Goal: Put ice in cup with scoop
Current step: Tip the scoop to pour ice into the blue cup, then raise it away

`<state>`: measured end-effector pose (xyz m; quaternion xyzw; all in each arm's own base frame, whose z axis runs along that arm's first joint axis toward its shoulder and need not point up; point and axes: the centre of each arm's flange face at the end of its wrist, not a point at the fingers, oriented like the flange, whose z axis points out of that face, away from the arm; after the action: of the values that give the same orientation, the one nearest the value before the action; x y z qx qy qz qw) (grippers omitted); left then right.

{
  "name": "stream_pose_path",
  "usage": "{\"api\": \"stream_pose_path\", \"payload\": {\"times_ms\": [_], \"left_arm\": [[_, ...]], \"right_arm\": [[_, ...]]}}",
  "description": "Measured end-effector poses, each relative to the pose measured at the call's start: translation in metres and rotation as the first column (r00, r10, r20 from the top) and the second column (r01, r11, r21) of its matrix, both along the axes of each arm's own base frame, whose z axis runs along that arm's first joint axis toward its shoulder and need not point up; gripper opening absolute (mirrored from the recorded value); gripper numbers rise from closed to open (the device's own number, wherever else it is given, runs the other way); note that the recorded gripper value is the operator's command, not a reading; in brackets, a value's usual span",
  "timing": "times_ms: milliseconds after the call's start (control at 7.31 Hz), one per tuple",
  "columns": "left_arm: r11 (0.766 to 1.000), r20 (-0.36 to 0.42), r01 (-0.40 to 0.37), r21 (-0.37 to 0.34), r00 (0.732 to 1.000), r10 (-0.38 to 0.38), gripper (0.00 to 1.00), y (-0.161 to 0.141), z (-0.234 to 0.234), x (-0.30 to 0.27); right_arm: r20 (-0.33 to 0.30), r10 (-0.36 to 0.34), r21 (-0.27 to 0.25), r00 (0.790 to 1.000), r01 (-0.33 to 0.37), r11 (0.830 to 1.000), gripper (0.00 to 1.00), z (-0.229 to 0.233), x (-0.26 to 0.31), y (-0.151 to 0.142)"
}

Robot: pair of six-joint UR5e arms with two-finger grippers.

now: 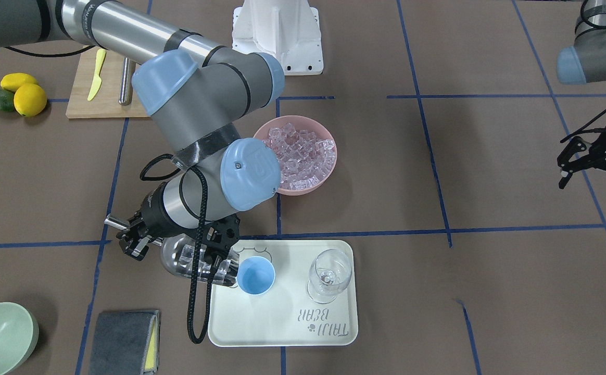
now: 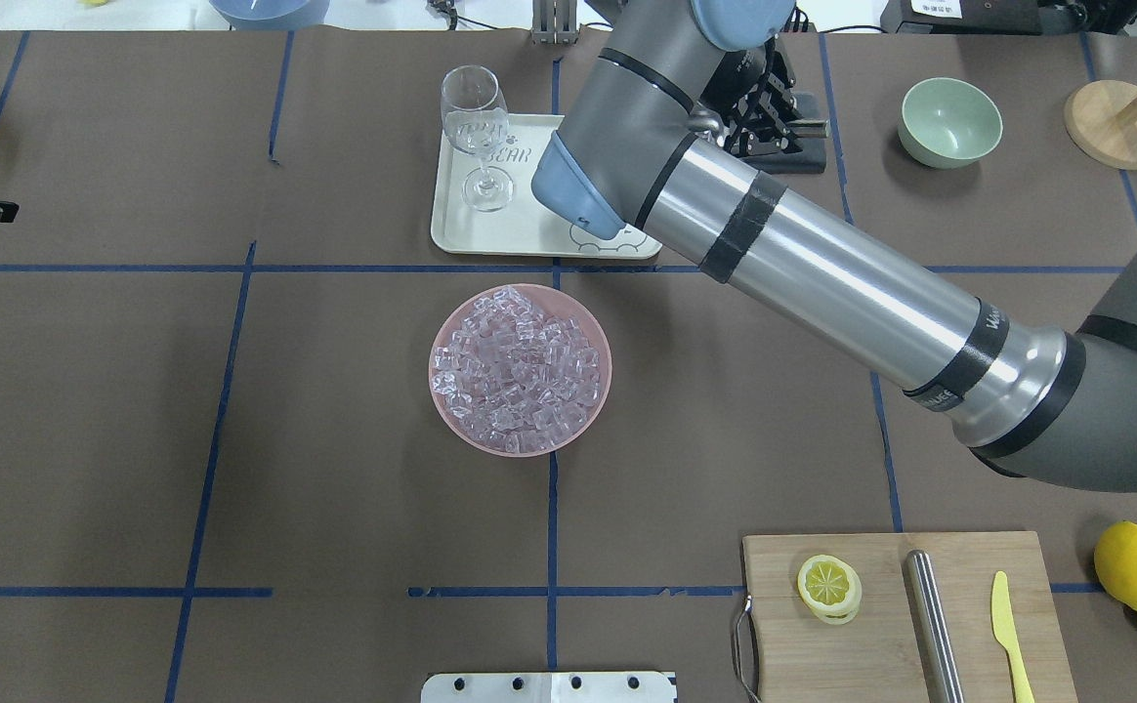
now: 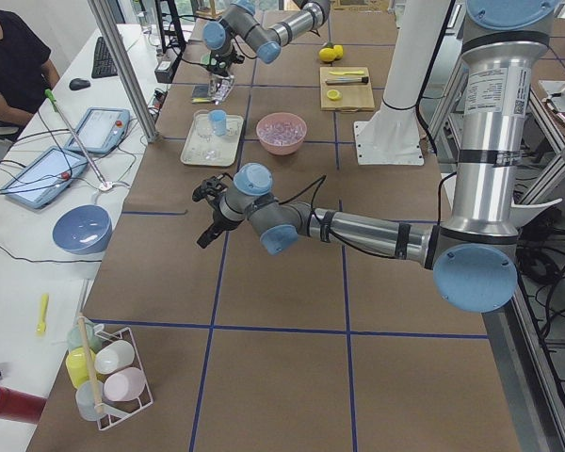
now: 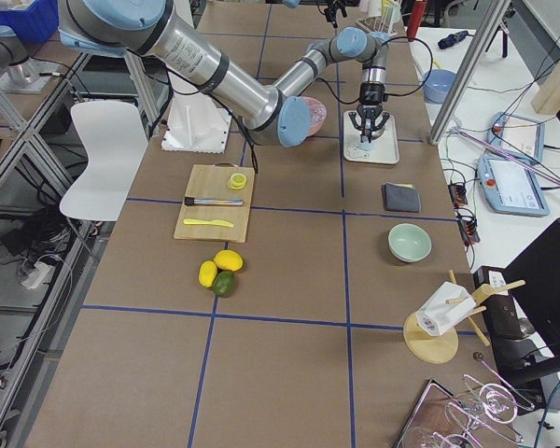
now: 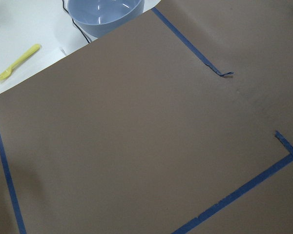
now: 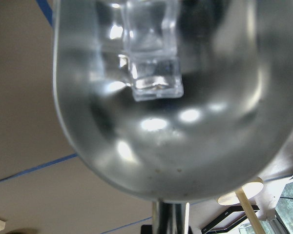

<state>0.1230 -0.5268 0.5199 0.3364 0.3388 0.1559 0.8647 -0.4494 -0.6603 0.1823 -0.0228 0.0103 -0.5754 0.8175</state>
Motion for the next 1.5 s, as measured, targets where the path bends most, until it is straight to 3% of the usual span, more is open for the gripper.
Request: {"api": "stream_pose_path", "payload": {"times_ms": [957,1231,1504], "left_arm": [[1.0,0.002,-0.001,-0.008,1.0,0.001,1.0,-0.001,0.004,0.001],[1.0,0.004,0.002,-0.01,1.0,-0.002,1.0,-0.001,0.005,0.001],[1.0,0.002,0.007,-0.015,1.0,-0.007,1.0,-0.002,0.005,-0.003]], "right_arm": [[-0.113,-0.119,0.004,0.986,0.121,0.993,0.0,-0.015,0.004,0.003],[-0.086,-0.112,0.034,0.99,0.115,0.993,0.0,-0.013,0.014,0.012],[0.009,-0.051,0.076,0.999,0.05,0.996,0.0,0.013,0.055,0.034]]}}
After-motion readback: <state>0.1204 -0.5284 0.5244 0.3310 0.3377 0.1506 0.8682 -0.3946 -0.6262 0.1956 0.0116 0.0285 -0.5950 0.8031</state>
